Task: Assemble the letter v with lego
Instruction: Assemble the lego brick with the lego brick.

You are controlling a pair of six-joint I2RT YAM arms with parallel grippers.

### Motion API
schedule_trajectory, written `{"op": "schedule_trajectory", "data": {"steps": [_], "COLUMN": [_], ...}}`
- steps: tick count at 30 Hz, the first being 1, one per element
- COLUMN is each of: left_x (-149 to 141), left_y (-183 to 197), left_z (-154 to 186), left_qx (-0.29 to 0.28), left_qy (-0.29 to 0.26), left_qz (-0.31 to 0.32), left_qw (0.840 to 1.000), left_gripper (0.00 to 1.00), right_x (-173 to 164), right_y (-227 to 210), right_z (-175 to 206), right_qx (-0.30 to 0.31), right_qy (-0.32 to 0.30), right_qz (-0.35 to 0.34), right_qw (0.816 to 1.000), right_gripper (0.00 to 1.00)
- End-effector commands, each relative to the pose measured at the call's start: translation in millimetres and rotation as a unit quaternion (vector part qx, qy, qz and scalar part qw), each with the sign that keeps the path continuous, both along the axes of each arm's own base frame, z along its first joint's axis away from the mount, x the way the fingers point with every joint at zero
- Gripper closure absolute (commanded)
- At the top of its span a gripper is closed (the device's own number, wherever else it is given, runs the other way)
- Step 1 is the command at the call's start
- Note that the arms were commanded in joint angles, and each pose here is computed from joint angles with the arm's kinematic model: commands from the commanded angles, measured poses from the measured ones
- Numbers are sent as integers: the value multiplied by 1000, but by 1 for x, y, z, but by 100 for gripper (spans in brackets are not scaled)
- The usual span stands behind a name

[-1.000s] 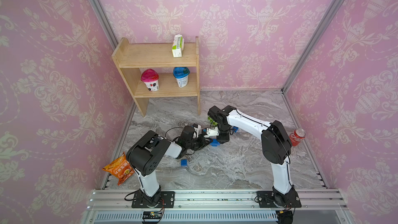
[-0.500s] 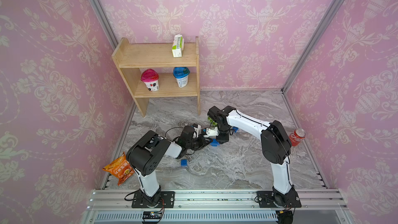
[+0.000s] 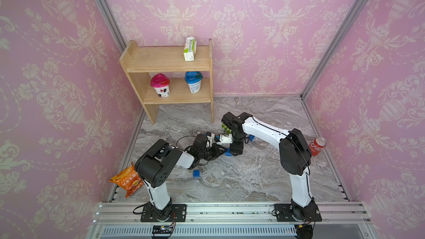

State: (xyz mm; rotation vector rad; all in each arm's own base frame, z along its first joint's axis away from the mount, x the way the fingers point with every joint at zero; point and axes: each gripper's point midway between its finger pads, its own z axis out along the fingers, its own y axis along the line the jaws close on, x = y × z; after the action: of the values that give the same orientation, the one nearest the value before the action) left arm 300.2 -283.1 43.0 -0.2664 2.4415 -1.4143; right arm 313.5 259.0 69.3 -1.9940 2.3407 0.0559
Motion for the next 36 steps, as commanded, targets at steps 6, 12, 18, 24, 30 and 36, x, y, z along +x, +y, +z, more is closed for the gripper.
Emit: {"op": "schedule_trajectory", "data": {"steps": [6,12,18,24,30,36], "left_x": [-2,-2,-3,-3,-4,-3], "left_y": [-1,0,-1,0,0,0], "left_z": [-3,-2,-5,-6,-6,-5], "left_qx": [10,11,13,11,11,11], "left_qy": [-1,-3,-1,1,1,0], "left_qz": [-12,-11,-12,-10,-10,-10], "left_qw": [1000,1000,1000,1000,1000,1000], "left_gripper": [70,70,70,70,70,70], "right_x": [30,25,8,7,6,6], "right_y": [-17,-49,-39,-33,-36,-32], "right_z": [74,74,54,42,31,18], "right_qx": [73,56,55,48,27,25], "right_qy": [-105,-124,-103,-90,-89,-78], "right_qz": [-205,-446,-466,-462,-462,-461], "right_qw": [970,884,877,881,882,884], "right_gripper": [0,0,0,1,1,2]}}
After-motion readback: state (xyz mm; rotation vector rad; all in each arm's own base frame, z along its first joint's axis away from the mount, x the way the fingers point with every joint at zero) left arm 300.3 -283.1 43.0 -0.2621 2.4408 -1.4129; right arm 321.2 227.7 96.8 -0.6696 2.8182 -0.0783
